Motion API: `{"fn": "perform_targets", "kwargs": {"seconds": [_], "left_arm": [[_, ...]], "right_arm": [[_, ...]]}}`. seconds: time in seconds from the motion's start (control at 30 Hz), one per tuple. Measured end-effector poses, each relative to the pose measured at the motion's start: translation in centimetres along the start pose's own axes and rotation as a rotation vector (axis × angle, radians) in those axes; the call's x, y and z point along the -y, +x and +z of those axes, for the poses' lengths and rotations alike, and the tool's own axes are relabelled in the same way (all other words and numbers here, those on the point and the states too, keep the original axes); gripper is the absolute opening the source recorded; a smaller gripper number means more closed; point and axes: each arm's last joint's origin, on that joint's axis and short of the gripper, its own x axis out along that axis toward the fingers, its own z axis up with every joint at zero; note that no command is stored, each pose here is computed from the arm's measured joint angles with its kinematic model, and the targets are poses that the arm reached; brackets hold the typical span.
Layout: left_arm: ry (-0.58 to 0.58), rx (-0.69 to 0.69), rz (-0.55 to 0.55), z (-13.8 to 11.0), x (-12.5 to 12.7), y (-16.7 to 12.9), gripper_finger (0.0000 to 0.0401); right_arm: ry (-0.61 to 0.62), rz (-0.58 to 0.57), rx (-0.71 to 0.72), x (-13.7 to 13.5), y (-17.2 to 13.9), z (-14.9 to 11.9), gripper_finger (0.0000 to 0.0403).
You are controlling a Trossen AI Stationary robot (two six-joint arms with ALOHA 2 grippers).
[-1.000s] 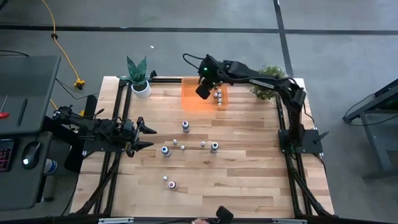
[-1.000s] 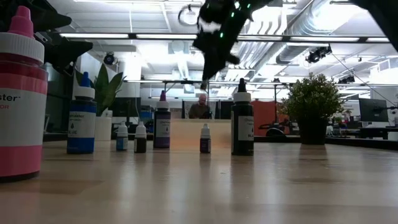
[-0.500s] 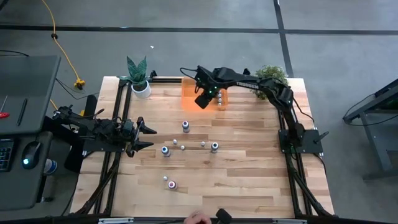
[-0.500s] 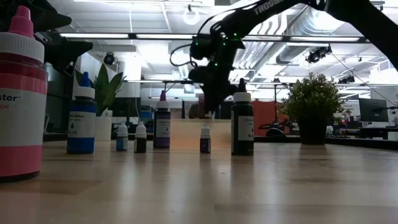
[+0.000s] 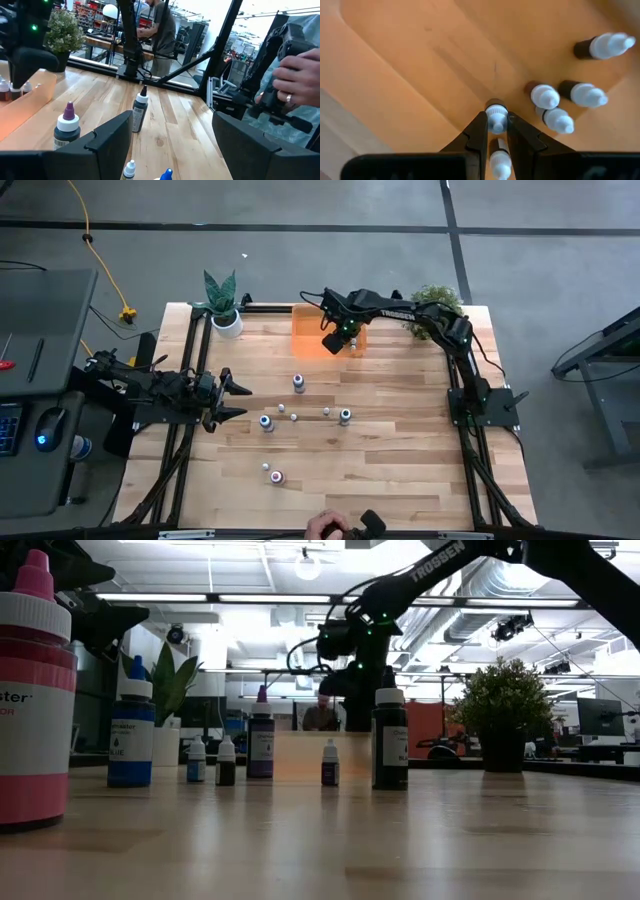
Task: Pick & Place food coloring
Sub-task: Put the small black food coloring bottle into the orange bin
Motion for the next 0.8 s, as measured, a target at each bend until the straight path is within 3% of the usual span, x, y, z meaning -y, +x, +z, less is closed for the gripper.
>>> {"fn": "perform_targets", "kwargs": {"seconds": [0.8], "left_arm": [[0.0, 0.0, 0.0, 0.0, 0.0, 0.0, 0.0271]], "right_arm": [[0.017, -0.003, -0.022, 1.09, 0.57, -0.22, 0.006]]}}
